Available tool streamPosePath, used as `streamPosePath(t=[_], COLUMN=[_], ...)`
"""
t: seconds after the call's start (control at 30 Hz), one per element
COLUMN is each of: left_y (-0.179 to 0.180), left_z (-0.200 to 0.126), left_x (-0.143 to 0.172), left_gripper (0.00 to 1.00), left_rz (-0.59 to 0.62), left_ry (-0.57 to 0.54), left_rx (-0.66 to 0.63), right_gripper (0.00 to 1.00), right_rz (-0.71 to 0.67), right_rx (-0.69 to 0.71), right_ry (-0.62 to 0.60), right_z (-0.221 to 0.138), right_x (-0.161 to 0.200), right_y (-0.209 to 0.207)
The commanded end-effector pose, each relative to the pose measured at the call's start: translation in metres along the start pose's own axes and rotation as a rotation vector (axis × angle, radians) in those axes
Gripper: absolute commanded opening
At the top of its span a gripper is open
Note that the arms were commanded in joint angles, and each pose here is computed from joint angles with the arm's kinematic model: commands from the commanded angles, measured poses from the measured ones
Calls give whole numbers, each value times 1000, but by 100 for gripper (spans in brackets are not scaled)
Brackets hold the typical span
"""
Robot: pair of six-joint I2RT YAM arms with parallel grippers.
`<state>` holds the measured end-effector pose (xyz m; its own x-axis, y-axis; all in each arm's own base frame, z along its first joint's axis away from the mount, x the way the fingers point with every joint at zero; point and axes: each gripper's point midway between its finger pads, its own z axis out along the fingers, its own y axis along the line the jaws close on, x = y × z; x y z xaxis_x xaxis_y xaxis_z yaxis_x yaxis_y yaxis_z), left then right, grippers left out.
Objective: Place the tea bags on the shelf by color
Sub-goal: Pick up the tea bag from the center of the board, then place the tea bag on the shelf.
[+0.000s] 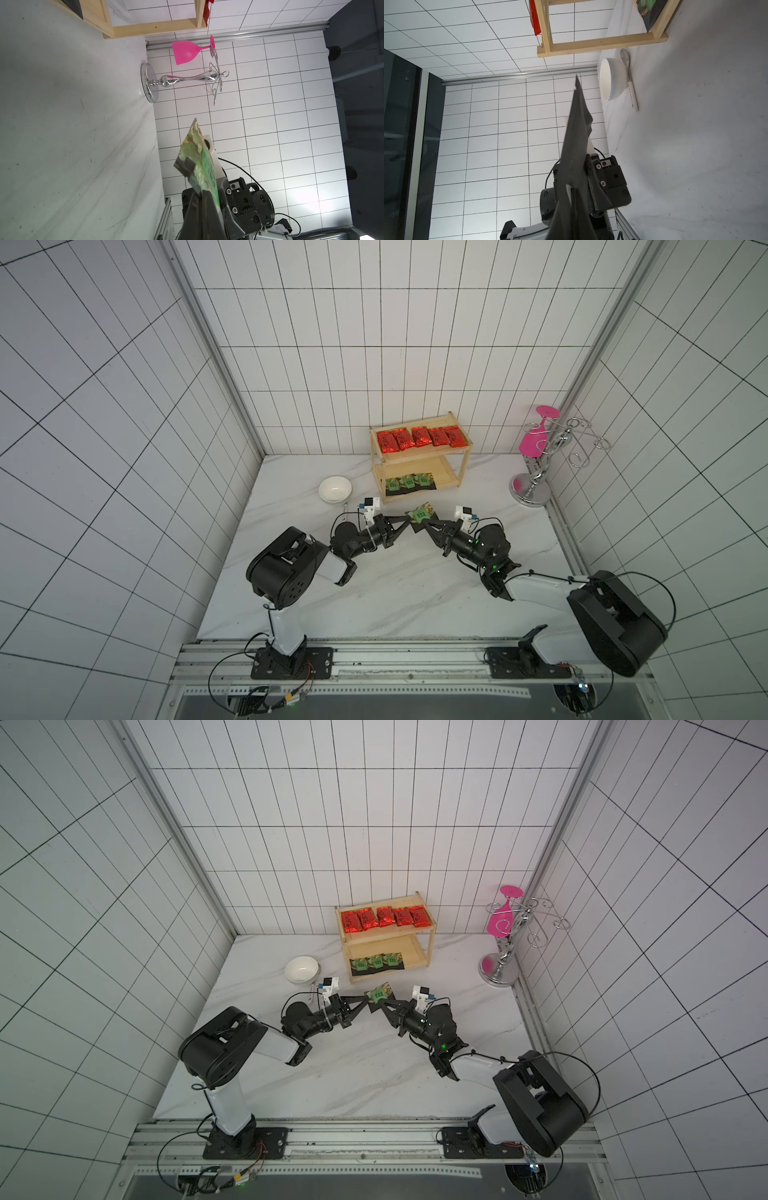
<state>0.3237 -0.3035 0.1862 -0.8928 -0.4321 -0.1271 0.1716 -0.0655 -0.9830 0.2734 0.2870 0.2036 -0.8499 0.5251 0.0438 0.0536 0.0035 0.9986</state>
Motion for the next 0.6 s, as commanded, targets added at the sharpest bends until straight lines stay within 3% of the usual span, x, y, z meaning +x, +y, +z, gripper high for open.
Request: streamPosePath(t=[0.0,0.1,0.17,0.37,0.43,0.57], left_y=[-8,-11,-6,-8,-8,-5], left_z=[-3,-16,-23,-42,-48,-53], left_x=[-12,-19,-24,-18,-14,-9], left_gripper=[7,36,49,70,78,79], left_rz=[22,37,43,161,175,176], left_ry=[-14,-5,13,70,71,85], left_rx=[6,-34,-117,-352,-382,-402], right_gripper=[0,0,0,0,0,0], right_rz=[-90,-178,-239,-357,-371,-375], right_rx=[115,178,221,245,262,253], right_ry=[-17,30,88,161,136,90], right_z=[-9,-11,-5,17,20,30], right_x=[-15,-33,-42,-89,-109,-150], right_y=[-16,-28,-36,-54,-61,-63])
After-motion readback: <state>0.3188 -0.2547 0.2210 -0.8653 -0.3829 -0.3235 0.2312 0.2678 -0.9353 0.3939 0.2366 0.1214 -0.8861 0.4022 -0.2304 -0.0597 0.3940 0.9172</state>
